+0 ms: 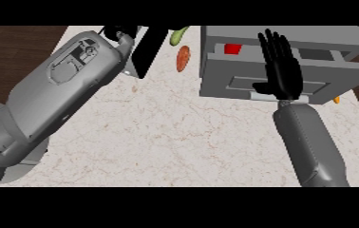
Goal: Pick up the can, place it into the drawer and close the drawer
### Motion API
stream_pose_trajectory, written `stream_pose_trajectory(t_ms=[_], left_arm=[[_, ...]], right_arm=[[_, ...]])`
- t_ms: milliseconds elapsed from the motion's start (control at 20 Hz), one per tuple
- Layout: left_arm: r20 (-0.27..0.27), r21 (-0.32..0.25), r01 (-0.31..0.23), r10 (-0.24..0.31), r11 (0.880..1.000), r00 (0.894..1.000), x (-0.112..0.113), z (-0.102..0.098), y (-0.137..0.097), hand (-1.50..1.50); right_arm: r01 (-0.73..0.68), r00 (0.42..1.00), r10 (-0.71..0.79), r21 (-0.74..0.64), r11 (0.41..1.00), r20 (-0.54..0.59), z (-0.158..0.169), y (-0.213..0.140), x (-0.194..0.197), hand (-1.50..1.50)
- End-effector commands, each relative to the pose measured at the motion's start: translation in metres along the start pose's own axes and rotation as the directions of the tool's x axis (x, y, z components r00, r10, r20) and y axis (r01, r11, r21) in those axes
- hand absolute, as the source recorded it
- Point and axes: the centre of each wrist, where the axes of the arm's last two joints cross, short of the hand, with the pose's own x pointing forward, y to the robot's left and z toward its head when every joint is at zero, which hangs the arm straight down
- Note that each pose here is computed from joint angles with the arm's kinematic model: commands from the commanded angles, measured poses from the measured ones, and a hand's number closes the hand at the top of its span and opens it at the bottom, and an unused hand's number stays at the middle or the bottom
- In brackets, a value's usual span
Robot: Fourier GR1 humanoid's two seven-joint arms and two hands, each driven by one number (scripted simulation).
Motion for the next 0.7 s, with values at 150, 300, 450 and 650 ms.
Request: stream_pose_trajectory(t_ms=[150,300,450,650], left_arm=[[-0.012,-0.022,0.012,-0.013,1.0,1.0,-0.006,0.017,0.015,-1.5],[-0.01,-0.029,0.014,-0.014,0.999,1.0,-0.012,0.02,0.021,-1.5],[-0.018,-0.021,0.015,-0.015,1.0,1.0,-0.013,0.028,0.03,-1.5],[-0.032,-0.03,0.024,-0.025,0.999,0.999,-0.038,0.035,0.033,-1.5]], right_arm=[[0.03,0.999,-0.03,-0.007,1.0,-0.04,-0.03,0.015,0.006,-1.5],[0.009,0.998,-0.009,-0.013,1.0,-0.062,-0.047,0.013,0.008,-1.5],[0.019,0.998,-0.02,-0.015,1.0,-0.065,-0.057,0.011,0.01,-1.5],[0.005,0.998,-0.009,-0.058,0.998,-0.059,-0.089,-0.008,0.023,-1.5]])
